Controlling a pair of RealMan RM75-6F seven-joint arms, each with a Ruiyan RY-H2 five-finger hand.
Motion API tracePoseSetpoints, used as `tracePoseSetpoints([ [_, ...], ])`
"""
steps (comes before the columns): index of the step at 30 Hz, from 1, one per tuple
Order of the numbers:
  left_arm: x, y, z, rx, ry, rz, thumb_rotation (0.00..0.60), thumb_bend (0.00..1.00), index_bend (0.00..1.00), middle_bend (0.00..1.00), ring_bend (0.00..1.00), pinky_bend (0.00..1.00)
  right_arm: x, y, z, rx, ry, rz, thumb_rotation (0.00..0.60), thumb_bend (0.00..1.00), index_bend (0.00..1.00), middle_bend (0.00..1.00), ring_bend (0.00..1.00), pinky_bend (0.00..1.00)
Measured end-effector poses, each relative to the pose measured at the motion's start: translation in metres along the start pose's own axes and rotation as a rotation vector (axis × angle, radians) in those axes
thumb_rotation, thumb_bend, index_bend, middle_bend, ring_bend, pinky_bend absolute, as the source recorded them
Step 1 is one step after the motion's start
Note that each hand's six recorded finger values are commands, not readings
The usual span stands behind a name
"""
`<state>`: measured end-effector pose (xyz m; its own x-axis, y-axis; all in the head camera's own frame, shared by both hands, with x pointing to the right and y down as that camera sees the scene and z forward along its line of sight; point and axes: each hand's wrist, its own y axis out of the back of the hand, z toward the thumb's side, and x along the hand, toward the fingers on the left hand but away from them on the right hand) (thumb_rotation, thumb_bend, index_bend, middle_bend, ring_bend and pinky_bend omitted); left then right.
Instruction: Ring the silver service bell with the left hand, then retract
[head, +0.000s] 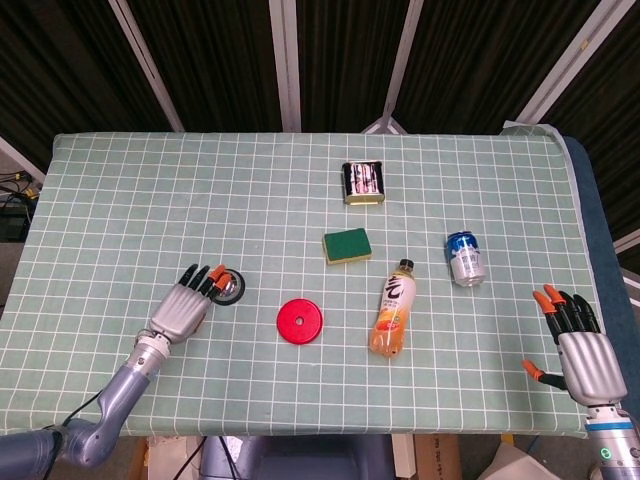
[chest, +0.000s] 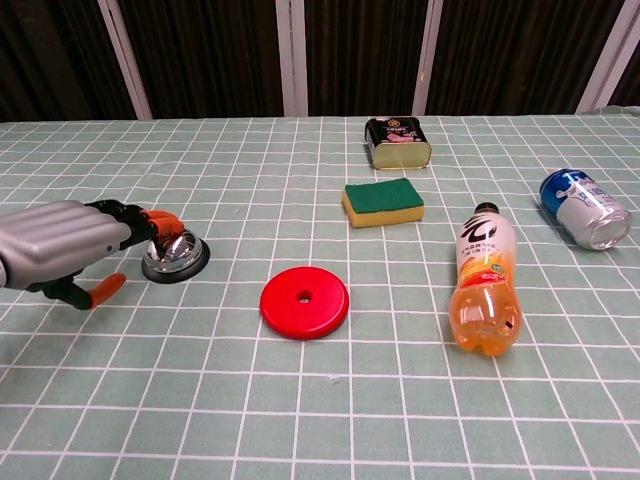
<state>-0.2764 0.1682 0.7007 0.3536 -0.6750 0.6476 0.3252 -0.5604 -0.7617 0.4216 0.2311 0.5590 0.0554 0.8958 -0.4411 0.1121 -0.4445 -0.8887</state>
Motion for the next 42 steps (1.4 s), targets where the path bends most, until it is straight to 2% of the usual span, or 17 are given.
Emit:
tracePoseSetpoints([
  [6, 0.003, 0.031, 0.001, -0.045, 0.003, 0.088, 0.6, 0.72, 0.0, 0.0, 0.0, 0.0, 0.0, 0.0, 0.0, -0.002, -0.001, -0.001, 0.6, 0.22, 0.0, 0.0, 0.0, 0.0],
  [8, 0.002, 0.042, 0.001, -0.074, 0.005, 0.117, 0.6, 0.65, 0.0, 0.0, 0.0, 0.0, 0.0, 0.001, -0.001, -0.003, -0.002, -0.001, 0.6, 0.22, 0.0, 0.0, 0.0, 0.0],
  [13, -0.011, 0.063, -0.01, -0.119, 0.036, 0.181, 0.6, 0.37, 0.0, 0.0, 0.0, 0.0, 0.0, 0.001, -0.001, -0.003, -0.002, -0.001, 0.6, 0.22, 0.0, 0.0, 0.0, 0.0],
  [15, -0.021, 0.065, -0.018, -0.128, 0.058, 0.198, 0.6, 0.3, 0.0, 0.0, 0.0, 0.0, 0.0, 0.001, -0.001, -0.001, -0.001, -0.001, 0.6, 0.22, 0.0, 0.0, 0.0, 0.0],
  [18, -0.046, 0.062, -0.035, -0.152, 0.111, 0.212, 0.6, 0.24, 0.0, 0.0, 0.0, 0.0, 0.0, 0.001, -0.001, 0.006, 0.002, -0.003, 0.6, 0.22, 0.0, 0.0, 0.0, 0.0],
  [21, -0.082, 0.05, -0.057, -0.192, 0.178, 0.203, 0.6, 0.2, 0.0, 0.0, 0.0, 0.0, 0.0, 0.001, 0.0, 0.016, 0.004, -0.005, 0.6, 0.22, 0.0, 0.0, 0.0, 0.0],
  [25, -0.137, 0.036, -0.082, -0.243, 0.258, 0.192, 0.6, 0.18, 0.0, 0.0, 0.0, 0.0, 0.0, 0.0, 0.0, 0.026, 0.004, -0.007, 0.6, 0.22, 0.0, 0.0, 0.0, 0.0],
  [31, -0.194, 0.02, -0.1, -0.298, 0.325, 0.194, 0.6, 0.18, 0.0, 0.0, 0.0, 0.0, 0.0, -0.002, 0.002, 0.035, 0.008, 0.0, 0.6, 0.22, 0.0, 0.0, 0.0, 0.0],
  [36, -0.214, 0.012, -0.114, -0.281, 0.346, 0.195, 0.6, 0.18, 0.0, 0.0, 0.0, 0.0, 0.0, -0.003, 0.003, 0.043, 0.015, 0.003, 0.6, 0.22, 0.0, 0.0, 0.0, 0.0],
  [42, -0.208, 0.01, -0.116, -0.274, 0.339, 0.202, 0.6, 0.18, 0.0, 0.0, 0.0, 0.0, 0.0, -0.002, 0.002, 0.039, 0.011, 0.002, 0.6, 0.22, 0.0, 0.0, 0.0, 0.0],
])
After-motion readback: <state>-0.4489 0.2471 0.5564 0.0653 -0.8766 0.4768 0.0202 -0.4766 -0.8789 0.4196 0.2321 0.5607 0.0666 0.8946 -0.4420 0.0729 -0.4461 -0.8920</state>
